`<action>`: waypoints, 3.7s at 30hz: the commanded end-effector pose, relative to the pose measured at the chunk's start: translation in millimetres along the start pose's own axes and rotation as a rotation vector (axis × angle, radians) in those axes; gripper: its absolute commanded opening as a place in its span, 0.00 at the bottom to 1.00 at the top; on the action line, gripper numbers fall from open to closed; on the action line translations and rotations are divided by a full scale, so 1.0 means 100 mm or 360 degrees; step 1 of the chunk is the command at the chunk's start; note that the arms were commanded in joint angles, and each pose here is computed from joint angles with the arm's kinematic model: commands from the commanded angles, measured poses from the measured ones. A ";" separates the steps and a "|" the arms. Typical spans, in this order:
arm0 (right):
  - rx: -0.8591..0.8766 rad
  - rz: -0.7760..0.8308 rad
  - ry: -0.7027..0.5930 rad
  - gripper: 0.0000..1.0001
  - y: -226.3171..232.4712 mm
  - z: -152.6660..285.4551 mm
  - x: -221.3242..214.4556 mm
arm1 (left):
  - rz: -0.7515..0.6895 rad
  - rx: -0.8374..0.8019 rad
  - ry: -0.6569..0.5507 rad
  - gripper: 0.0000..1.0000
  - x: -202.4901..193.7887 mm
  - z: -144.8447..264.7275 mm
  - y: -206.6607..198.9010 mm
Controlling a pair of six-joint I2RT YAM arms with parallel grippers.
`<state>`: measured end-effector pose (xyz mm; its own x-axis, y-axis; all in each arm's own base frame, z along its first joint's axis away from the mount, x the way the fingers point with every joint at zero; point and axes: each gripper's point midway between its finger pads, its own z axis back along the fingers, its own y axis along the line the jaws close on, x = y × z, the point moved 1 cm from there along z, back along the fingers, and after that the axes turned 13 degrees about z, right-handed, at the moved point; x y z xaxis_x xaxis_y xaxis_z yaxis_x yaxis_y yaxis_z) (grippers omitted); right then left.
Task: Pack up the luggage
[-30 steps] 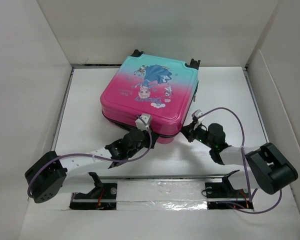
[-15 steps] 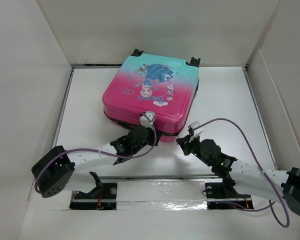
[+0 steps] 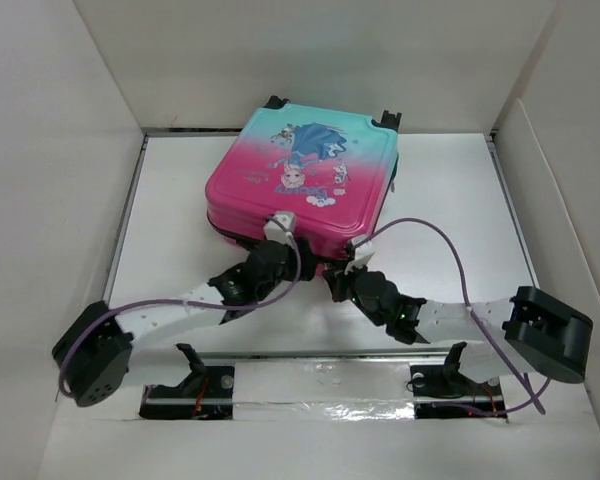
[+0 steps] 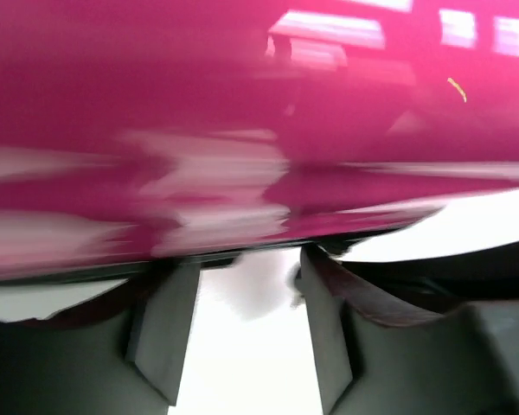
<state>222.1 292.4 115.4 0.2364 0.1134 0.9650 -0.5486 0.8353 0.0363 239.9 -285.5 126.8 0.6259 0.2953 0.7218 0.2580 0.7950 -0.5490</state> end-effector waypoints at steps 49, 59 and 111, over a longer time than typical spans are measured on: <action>0.1234 0.0304 -0.0148 0.00 2.38 0.25 0.92 | 0.0806 -0.0102 -0.0363 0.45 0.57 0.40 0.60; 0.0424 -0.0036 -0.0225 0.00 -0.57 0.65 0.52 | 0.0872 -0.0115 -0.0800 0.84 1.87 0.55 0.55; 0.0150 -0.0028 -0.0095 0.46 -1.04 1.02 0.46 | 0.1162 -0.0772 -0.0811 0.00 3.58 -1.70 0.64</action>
<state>197.9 156.9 159.2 0.2597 0.0873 0.9617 -0.6404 0.7610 0.1038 629.1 -273.0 173.8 0.4752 0.8798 0.0104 0.0109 0.0060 -0.9999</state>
